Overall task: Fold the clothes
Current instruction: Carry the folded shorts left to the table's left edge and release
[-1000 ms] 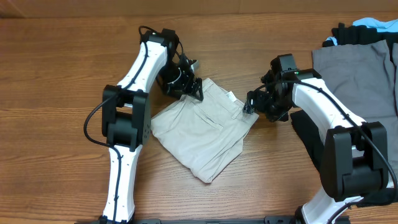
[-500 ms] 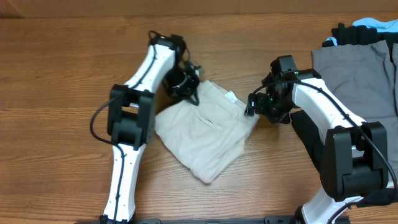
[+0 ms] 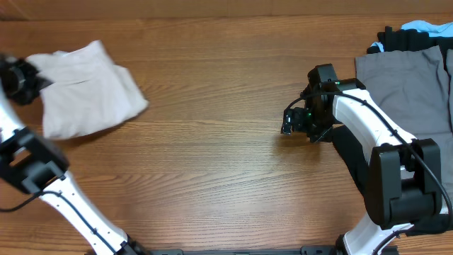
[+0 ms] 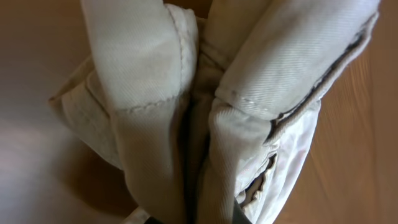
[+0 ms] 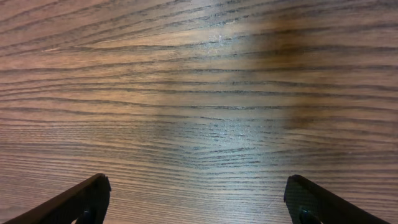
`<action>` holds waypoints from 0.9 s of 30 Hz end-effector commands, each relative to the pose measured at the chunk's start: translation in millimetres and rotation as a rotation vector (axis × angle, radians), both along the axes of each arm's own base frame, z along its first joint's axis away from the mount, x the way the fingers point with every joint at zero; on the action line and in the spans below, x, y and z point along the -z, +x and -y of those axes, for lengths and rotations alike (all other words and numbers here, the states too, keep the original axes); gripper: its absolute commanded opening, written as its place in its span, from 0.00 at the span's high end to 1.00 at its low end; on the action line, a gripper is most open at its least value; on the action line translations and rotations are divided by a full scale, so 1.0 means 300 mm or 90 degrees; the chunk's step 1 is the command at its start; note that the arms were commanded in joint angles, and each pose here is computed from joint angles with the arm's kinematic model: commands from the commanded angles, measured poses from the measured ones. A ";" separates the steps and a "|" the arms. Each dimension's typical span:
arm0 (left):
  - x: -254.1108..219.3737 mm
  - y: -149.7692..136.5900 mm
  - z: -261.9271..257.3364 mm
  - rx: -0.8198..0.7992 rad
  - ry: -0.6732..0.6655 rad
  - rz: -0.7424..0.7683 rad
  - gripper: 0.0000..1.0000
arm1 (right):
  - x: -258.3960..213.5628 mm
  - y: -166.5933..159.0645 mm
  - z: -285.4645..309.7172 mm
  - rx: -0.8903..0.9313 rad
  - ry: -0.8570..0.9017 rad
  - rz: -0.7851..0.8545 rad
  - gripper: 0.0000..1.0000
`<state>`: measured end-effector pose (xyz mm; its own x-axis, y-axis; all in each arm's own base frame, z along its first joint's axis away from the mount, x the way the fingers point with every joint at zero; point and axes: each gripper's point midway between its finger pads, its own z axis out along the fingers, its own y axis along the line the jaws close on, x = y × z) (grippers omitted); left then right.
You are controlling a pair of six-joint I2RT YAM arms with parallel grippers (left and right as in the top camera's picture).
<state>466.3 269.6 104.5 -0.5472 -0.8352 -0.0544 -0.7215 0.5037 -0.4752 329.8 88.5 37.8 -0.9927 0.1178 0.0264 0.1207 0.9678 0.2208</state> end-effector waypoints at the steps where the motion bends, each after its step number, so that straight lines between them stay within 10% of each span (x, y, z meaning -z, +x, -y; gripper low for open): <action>1: -0.031 -0.069 -0.117 -0.096 -0.024 0.002 0.96 | -0.015 0.022 -0.004 0.000 -0.002 0.012 0.06; 8: 0.004 -0.178 -0.189 -0.143 0.006 -0.073 0.93 | -0.016 0.021 -0.008 0.003 0.003 0.010 0.06; 9: 0.006 -0.186 -0.182 -0.151 -0.002 -0.081 0.68 | -0.016 0.021 -0.008 0.002 0.003 0.010 0.06; 11: 0.012 -0.211 -0.167 -0.187 -0.027 -0.110 0.48 | -0.016 0.021 -0.008 0.002 0.002 0.010 0.05; 22: -0.330 -0.317 -0.182 -0.239 0.152 -0.100 0.46 | -0.016 0.019 -0.007 0.002 0.002 0.008 0.05; 27: -0.459 -0.241 -0.010 -0.091 0.202 -0.043 0.48 | -0.016 0.021 -0.008 0.002 0.003 0.010 0.05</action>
